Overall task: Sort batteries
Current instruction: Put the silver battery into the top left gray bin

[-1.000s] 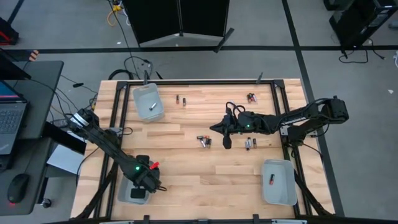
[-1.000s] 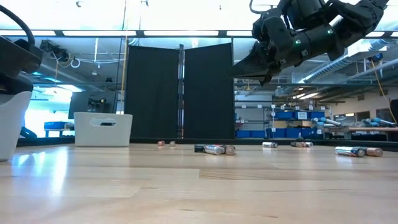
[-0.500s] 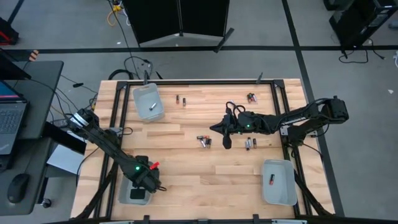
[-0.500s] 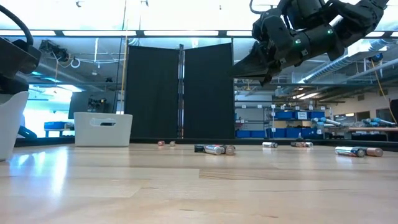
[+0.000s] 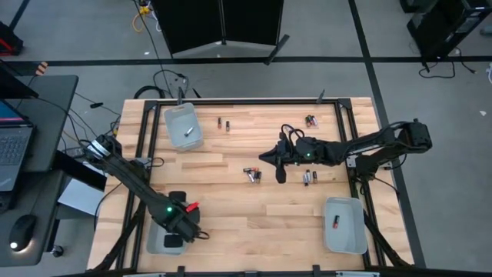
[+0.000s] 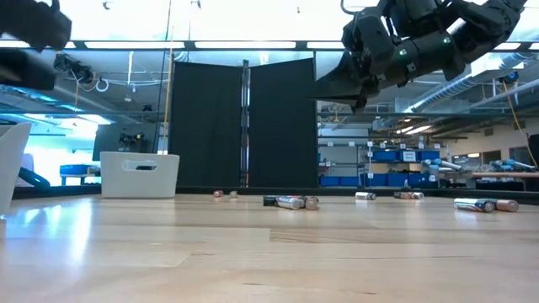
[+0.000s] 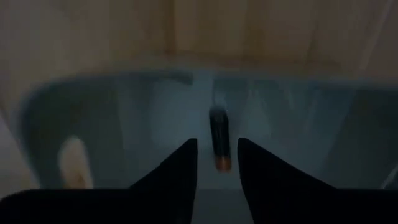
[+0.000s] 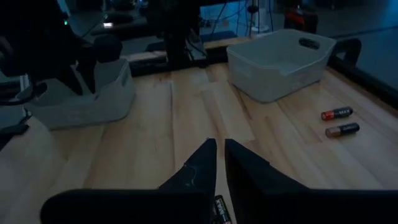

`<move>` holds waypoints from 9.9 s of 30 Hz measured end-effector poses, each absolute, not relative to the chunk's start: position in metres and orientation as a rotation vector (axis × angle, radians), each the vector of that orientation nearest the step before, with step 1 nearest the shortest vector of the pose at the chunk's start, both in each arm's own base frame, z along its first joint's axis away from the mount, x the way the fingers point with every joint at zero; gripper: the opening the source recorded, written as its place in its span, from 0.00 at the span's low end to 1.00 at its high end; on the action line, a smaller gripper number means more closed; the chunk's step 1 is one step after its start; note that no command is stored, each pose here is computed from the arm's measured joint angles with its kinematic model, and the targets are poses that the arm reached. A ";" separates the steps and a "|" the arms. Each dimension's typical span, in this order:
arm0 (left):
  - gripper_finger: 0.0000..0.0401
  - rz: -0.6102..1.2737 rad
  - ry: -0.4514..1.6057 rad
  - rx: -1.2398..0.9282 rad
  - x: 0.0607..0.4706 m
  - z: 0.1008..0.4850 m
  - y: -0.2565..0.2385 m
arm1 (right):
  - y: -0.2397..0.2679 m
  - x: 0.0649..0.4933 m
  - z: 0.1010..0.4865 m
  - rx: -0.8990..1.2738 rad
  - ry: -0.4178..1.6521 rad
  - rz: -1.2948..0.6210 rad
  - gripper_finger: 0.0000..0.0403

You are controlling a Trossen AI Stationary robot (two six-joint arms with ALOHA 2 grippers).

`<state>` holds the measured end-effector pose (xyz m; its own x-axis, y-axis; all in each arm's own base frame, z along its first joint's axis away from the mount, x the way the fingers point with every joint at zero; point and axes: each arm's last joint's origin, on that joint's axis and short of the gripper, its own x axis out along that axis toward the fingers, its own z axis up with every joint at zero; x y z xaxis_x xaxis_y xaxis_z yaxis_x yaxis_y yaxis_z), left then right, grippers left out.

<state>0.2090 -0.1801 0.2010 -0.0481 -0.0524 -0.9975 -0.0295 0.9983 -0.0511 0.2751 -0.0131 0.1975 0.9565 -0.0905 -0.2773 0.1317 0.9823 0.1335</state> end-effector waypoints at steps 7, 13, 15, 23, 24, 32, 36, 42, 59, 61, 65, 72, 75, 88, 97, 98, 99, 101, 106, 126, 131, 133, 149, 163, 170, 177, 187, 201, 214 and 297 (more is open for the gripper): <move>0.03 0.061 1.284 -0.088 0.209 0.233 -0.177 | -0.015 0.260 0.212 0.196 0.290 -0.191 0.13; 0.02 0.051 0.974 -0.161 0.213 0.255 -0.171 | -0.020 0.245 0.209 0.232 0.409 -0.342 0.13; 0.01 0.034 0.902 -0.170 0.216 0.255 -0.168 | -0.024 0.241 0.206 0.262 0.448 -0.403 0.14; 0.01 -0.033 0.690 -0.210 0.233 0.228 -0.149 | -0.040 0.230 0.192 0.365 0.574 -0.566 0.19; 0.01 -0.045 0.650 -0.219 0.237 0.226 -0.145 | -0.042 0.229 0.191 0.367 0.577 -0.574 0.20; 0.00 -0.098 0.358 -0.198 0.259 0.211 -0.094 | -0.057 0.223 0.188 0.381 0.610 -0.644 0.31; 0.00 -0.145 0.258 -0.182 0.266 0.211 -0.065 | -0.067 0.216 0.183 0.375 0.677 -0.689 0.35; 0.01 -0.168 0.243 -0.115 0.272 0.212 -0.024 | -0.087 0.208 0.176 0.407 0.722 -0.785 0.41; 0.01 -0.164 0.253 -0.133 0.267 0.210 0.045 | -0.092 0.220 0.158 0.446 0.789 -0.595 0.49; 0.01 -0.162 0.280 -0.142 0.267 0.207 0.045 | -0.085 0.225 0.159 0.438 0.779 -0.531 0.49; 0.01 -0.143 0.335 -0.174 0.267 0.201 0.041 | -0.067 0.229 0.158 0.434 0.816 -0.435 0.49; 0.01 -0.086 0.321 -0.150 0.270 0.202 0.031 | -0.030 0.222 0.162 0.382 1.138 -0.317 0.52; 0.01 -0.081 0.324 -0.140 0.270 0.202 0.030 | -0.014 0.217 0.168 0.329 1.263 -0.267 0.55; 0.01 -0.079 0.324 -0.141 0.270 0.202 0.030 | 0.022 0.205 0.168 0.142 1.459 -0.068 0.84; 0.01 -0.057 0.333 -0.139 0.269 0.201 0.031 | 0.026 0.214 0.149 -0.047 1.518 -0.016 0.91; 0.01 -0.057 0.335 -0.139 0.269 0.201 0.031 | 0.026 0.215 0.147 -0.053 1.521 -0.015 0.92; 0.01 -0.057 0.335 -0.139 0.269 0.201 0.031 | 0.026 0.216 0.145 -0.057 1.524 -0.016 0.92; 0.01 -0.057 0.334 -0.139 0.269 0.201 0.031 | 0.027 0.217 0.142 -0.057 1.537 -0.018 0.92; 0.01 -0.057 0.333 -0.139 0.269 0.201 0.031 | 0.027 0.220 0.138 -0.054 1.554 -0.012 0.89; 0.01 -0.004 0.306 -0.375 0.270 0.204 0.032 | 0.031 0.240 0.159 -0.175 1.404 -0.056 0.58; 0.01 -0.027 0.252 -0.500 0.272 0.210 0.031 | 0.033 0.269 0.195 -0.342 1.199 -0.204 0.58; 0.01 -0.032 0.216 -0.542 0.273 0.213 0.031 | 0.035 0.281 0.212 -0.414 1.094 -0.261 0.58; 0.21 -0.023 0.029 -0.687 0.275 0.231 0.032 | 0.053 0.325 0.282 -0.714 0.605 -0.328 0.58; 0.39 -0.060 -0.043 -0.676 0.292 0.245 0.033 | 0.052 0.327 0.286 -0.754 0.571 -0.323 0.58; 0.39 -0.106 -0.019 -0.672 0.314 0.246 0.034 | 0.053 0.327 0.287 -0.768 0.568 -0.318 0.58; 0.38 -0.105 -0.018 -0.630 0.317 0.245 0.035 | 0.053 0.327 0.287 -0.772 0.568 -0.317 0.58; 0.12 -0.091 -0.032 -0.537 0.316 0.245 0.035 | 0.053 0.328 0.289 -0.787 0.553 -0.324 0.58; 0.12 -0.063 0.041 -0.385 0.298 0.260 0.044 | 0.051 0.328 0.289 -0.724 0.545 -0.392 0.79; 0.12 0.222 0.383 -0.338 0.231 0.274 0.064 | 0.045 0.320 0.274 -0.695 0.699 -0.348 0.54; 0.35 0.589 0.446 -0.136 0.202 0.252 0.114 | 0.013 0.296 0.181 -0.006 0.605 -0.264 0.03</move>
<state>0.2018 0.1143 0.2516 0.7397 0.5058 -0.4438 -0.5638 0.8259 0.0015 0.2956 0.0127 0.1813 0.7901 -0.2473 -0.5609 0.2439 0.9663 -0.0824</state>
